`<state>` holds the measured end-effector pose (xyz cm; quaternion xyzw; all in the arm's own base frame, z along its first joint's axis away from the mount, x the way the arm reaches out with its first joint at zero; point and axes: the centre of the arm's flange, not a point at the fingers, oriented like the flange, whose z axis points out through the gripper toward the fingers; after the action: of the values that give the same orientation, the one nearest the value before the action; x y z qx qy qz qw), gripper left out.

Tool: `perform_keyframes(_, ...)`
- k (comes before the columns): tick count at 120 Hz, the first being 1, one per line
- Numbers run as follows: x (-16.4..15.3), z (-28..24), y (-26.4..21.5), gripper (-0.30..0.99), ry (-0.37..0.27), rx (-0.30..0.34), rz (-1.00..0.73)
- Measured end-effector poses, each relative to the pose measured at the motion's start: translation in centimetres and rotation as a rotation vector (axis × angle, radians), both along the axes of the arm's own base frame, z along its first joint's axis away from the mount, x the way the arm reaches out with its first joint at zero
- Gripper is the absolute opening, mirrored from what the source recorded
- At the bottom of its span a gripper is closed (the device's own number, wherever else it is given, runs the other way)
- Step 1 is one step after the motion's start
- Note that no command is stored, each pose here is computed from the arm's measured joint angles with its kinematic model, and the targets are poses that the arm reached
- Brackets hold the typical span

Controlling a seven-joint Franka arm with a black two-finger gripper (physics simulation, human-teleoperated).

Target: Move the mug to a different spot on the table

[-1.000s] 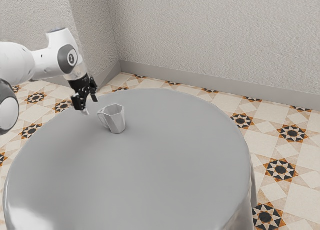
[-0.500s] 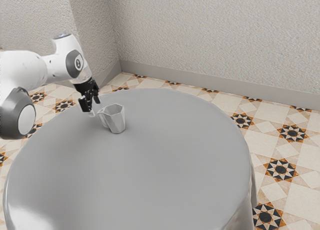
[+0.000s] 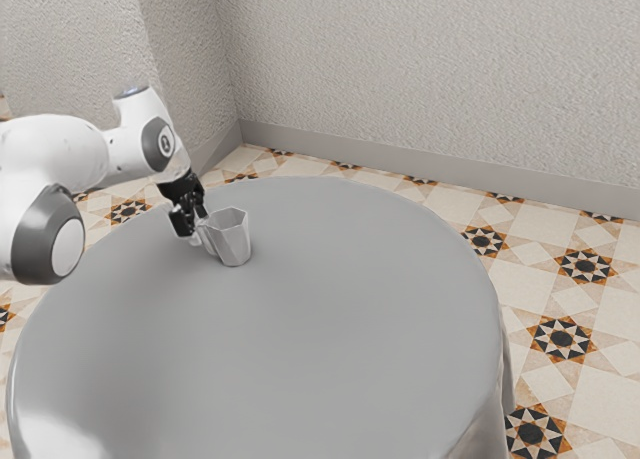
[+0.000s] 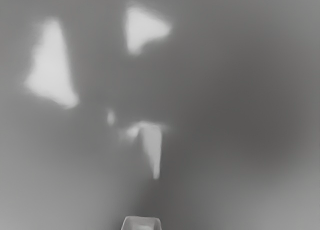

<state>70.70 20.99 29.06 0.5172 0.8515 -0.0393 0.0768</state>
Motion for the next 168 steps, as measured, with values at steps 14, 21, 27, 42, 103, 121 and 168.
perform_keyframes(14,0.1,-0.6,-0.1,0.68,-0.003,-0.008,0.011)
perform_keyframes(21,0.1,-0.9,-0.1,0.68,-0.002,-0.01,0.015)
perform_keyframes(27,0.1,-1.2,-0.1,0.67,-0.001,-0.012,0.018)
perform_keyframes(42,0.2,-1.6,-0.3,0.64,-0.002,-0.018,0.023)
perform_keyframes(103,0.1,-2.1,-0.4,0.2,0.004,-0.03,0.029)
perform_keyframes(121,0.0,-2.0,-0.6,0.13,0.0,-0.056,0.03)
perform_keyframes(168,-1.5,0.3,-2.9,-0.02,-0.103,-0.256,0.014)
